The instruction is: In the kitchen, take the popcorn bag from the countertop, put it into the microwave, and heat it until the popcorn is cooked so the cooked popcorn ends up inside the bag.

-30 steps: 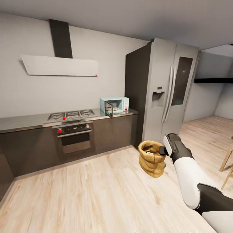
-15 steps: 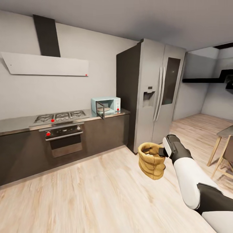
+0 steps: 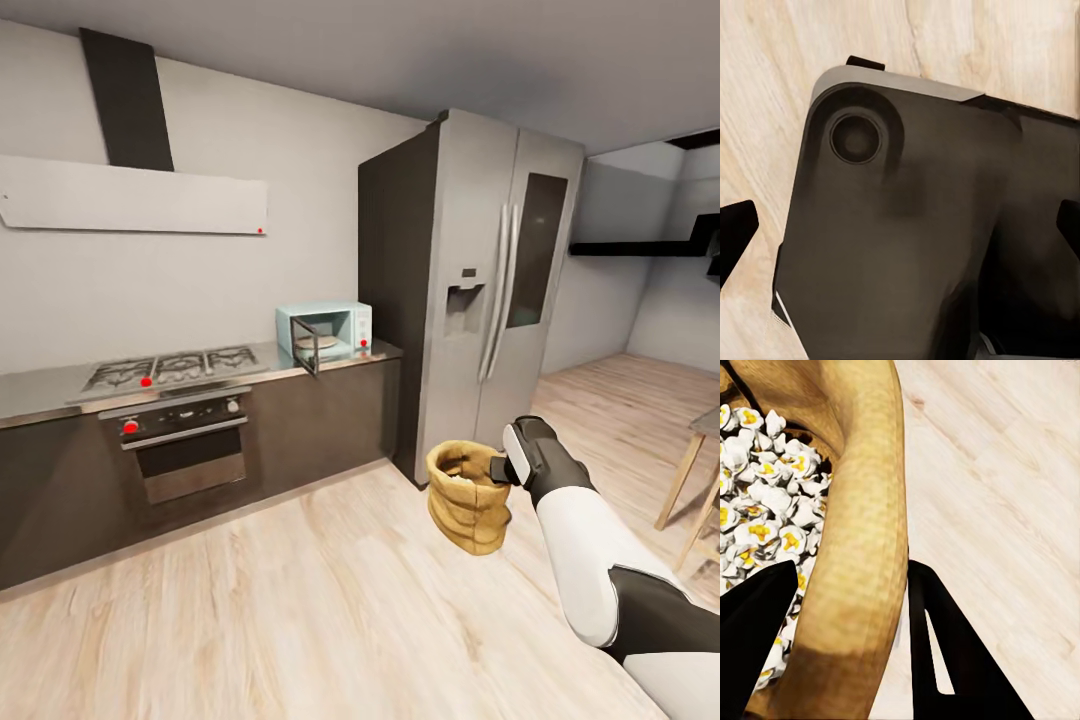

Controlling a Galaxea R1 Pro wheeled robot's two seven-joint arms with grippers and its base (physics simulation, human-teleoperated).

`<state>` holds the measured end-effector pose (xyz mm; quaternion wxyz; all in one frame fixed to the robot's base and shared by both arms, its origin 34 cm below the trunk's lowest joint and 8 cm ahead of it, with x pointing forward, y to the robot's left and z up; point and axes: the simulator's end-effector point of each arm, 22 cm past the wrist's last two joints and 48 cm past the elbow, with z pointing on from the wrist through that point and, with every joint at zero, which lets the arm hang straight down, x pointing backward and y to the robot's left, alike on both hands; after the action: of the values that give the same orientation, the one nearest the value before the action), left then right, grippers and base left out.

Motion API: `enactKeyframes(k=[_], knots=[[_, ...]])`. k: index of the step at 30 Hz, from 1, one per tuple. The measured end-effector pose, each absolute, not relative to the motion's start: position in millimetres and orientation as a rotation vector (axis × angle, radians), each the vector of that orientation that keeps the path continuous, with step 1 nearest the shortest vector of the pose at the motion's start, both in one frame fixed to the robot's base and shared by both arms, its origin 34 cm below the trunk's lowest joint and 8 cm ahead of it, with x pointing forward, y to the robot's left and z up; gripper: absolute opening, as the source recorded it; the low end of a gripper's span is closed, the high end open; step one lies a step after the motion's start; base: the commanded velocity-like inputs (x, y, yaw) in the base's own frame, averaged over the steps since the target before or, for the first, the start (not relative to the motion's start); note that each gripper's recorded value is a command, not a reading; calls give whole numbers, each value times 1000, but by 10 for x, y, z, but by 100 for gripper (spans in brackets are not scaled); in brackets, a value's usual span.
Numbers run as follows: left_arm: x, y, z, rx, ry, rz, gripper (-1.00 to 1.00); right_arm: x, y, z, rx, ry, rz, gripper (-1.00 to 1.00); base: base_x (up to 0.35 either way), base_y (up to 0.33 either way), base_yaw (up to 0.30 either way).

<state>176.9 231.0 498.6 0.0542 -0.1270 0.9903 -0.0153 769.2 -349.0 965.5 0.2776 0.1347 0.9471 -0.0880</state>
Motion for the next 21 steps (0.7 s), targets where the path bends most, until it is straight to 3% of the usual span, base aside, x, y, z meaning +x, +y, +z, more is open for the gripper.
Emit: enactKeyframes(k=[8, 21], knots=[[1768, 2304, 4986, -382, 3009, -48, 100, 7691, -3476, 9647, 360, 2545, -233, -100, 305, -120, 0], [1768, 2301, 4986, -381, 3009, -48, 100, 7655, -3479, 9569, 356, 2567, -241, -100, 294, -208, 0]])
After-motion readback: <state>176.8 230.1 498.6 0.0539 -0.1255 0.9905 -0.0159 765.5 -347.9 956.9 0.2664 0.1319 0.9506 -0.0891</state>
